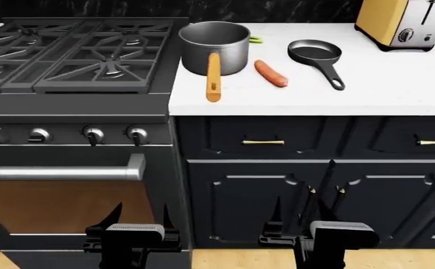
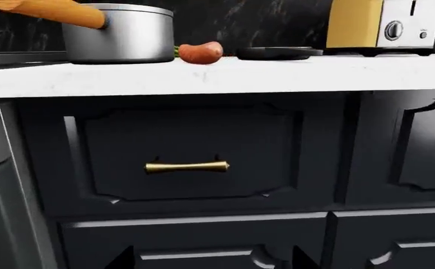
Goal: Place both pans onto different burners. Then place the celery and the sausage on different pans.
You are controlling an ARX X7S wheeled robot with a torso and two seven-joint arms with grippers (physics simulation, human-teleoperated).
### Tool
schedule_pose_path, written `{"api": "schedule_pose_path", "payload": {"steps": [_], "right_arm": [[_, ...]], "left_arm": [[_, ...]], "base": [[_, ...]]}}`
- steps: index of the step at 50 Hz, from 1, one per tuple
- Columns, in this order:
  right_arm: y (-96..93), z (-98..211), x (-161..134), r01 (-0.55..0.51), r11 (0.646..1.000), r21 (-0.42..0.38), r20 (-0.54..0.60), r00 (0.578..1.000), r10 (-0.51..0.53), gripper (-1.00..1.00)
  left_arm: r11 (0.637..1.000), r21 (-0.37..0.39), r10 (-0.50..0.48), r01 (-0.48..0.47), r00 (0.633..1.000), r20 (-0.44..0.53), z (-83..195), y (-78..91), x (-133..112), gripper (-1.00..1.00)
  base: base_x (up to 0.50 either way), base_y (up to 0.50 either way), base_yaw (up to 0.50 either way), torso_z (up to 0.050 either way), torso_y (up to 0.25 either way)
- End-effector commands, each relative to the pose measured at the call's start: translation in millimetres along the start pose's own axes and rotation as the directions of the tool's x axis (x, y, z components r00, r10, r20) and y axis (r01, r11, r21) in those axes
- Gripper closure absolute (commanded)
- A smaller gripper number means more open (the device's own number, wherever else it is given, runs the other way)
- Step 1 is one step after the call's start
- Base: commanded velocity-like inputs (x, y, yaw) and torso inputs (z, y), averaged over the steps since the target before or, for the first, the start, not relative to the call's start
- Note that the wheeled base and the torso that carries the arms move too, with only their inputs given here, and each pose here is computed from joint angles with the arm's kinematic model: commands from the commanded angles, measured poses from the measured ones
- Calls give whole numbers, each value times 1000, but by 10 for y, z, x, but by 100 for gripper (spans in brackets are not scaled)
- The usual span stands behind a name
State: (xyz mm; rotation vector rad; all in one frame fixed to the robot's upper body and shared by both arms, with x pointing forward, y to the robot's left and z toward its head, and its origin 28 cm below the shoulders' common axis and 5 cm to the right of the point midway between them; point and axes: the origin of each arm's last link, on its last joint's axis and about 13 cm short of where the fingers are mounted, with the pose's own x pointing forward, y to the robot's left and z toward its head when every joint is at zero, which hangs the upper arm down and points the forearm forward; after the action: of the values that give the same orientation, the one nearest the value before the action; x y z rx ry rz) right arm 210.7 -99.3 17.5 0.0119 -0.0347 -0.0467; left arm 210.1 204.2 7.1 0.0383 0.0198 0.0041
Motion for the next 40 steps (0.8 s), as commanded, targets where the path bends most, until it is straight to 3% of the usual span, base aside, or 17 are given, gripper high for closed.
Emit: {"api": "schedule_pose_path", "payload": {"steps": [1,14,22,28,40], "right_arm": [[1,3,0,1,1000,-2,0,1000,-1,-100],[7,8,-3,-11,1000,1,6,1000,11,-100],[1,2,9,-4,1000,-12,-3,1000,4,-100],[8,7,5,-12,1000,-16,6,1000,12,-100],[-19,1,36,2,995,-101,-28,1000,-5,-100]], "left_arm": [[1000,-1,3,-3,1000,-3,2,2,0,-100],[1000,-9,-10,10,1000,-7,3,-3,-9,-100],[1000,1,-19,19,1000,6,-7,-6,11,-100],[999,5,-34,34,999,34,16,-1,17,-100],[1000,0,-28,28,999,38,22,6,31,-100]], "base": [[0,-500,0,0,0],[0,-500,0,0,0],[0,-4,0,2,0],[0,0,0,50,0],[0,0,0,50,0]]}}
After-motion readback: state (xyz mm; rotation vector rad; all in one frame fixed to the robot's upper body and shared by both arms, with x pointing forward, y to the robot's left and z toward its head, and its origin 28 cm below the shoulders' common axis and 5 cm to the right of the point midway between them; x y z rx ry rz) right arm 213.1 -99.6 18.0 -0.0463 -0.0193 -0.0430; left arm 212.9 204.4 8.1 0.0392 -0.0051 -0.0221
